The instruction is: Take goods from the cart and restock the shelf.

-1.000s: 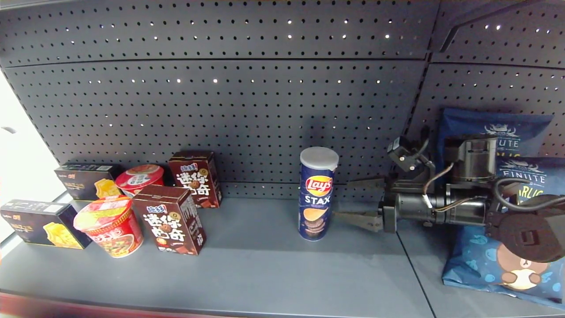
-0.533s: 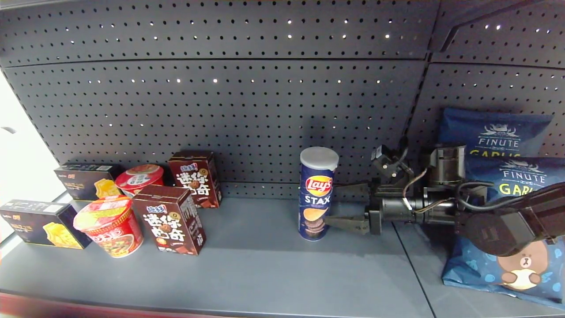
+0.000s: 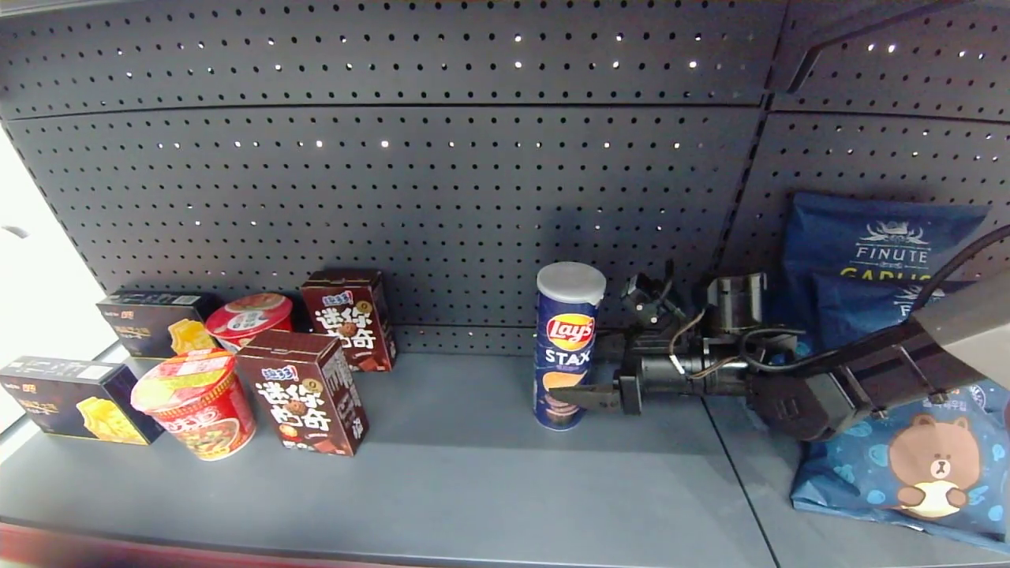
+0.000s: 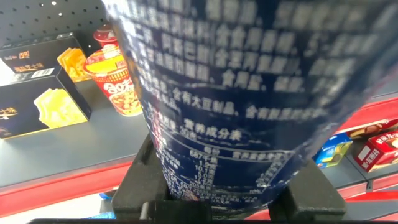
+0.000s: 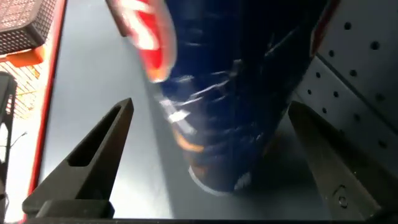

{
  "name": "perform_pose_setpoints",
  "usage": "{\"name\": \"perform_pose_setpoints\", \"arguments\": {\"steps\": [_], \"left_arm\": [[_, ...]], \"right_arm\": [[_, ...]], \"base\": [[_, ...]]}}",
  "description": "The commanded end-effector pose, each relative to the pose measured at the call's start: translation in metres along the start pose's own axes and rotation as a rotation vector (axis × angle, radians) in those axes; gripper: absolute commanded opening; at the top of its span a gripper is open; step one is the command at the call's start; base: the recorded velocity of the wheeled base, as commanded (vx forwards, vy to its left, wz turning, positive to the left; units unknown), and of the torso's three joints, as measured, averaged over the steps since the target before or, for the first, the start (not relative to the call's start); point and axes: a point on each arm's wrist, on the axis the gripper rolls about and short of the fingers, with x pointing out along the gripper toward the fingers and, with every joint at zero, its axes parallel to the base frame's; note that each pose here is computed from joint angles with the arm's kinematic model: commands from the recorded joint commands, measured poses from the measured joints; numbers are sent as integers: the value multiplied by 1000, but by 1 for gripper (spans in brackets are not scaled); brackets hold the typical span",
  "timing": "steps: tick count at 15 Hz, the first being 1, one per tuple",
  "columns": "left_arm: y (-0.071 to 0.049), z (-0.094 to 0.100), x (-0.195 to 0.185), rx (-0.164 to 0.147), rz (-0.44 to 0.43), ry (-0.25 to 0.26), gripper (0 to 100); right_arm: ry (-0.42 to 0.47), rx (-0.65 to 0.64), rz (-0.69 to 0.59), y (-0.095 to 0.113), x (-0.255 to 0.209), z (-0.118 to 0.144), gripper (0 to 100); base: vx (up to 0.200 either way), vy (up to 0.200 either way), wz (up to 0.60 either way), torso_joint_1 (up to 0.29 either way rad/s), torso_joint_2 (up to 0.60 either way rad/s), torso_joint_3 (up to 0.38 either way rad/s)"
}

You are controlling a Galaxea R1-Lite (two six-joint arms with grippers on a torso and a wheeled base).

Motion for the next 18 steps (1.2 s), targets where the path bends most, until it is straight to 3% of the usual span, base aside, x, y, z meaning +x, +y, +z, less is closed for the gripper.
{"name": "perform_pose_setpoints", "arguments": {"steps": [1, 8, 9, 10, 13, 18], "left_arm": [[0, 0, 0, 0, 5, 3, 0], [0, -1, 1, 0, 8, 7, 0], [0, -1, 1, 0, 8, 7, 0], [0, -1, 1, 0, 10, 9, 0], [0, -4, 1, 0, 11, 15, 0], [-1, -10, -1, 0, 13, 9, 0]], "right_arm": [[14, 11, 13, -7, 16, -12, 100], [27, 32, 33, -13, 31, -26, 100], [27, 32, 33, -13, 31, -26, 0], [-13, 5, 70, -14, 33, -21, 0], [-6, -5, 11, -4, 28, -10, 0], [-5, 37, -44, 55, 2, 21, 0]], "base": [[0, 0, 0, 0, 0, 0], [0, 0, 0, 0, 0, 0], [0, 0, 0, 0, 0, 0], [0, 0, 0, 0, 0, 0], [0, 0, 0, 0, 0, 0], [0, 0, 0, 0, 0, 0]]}}
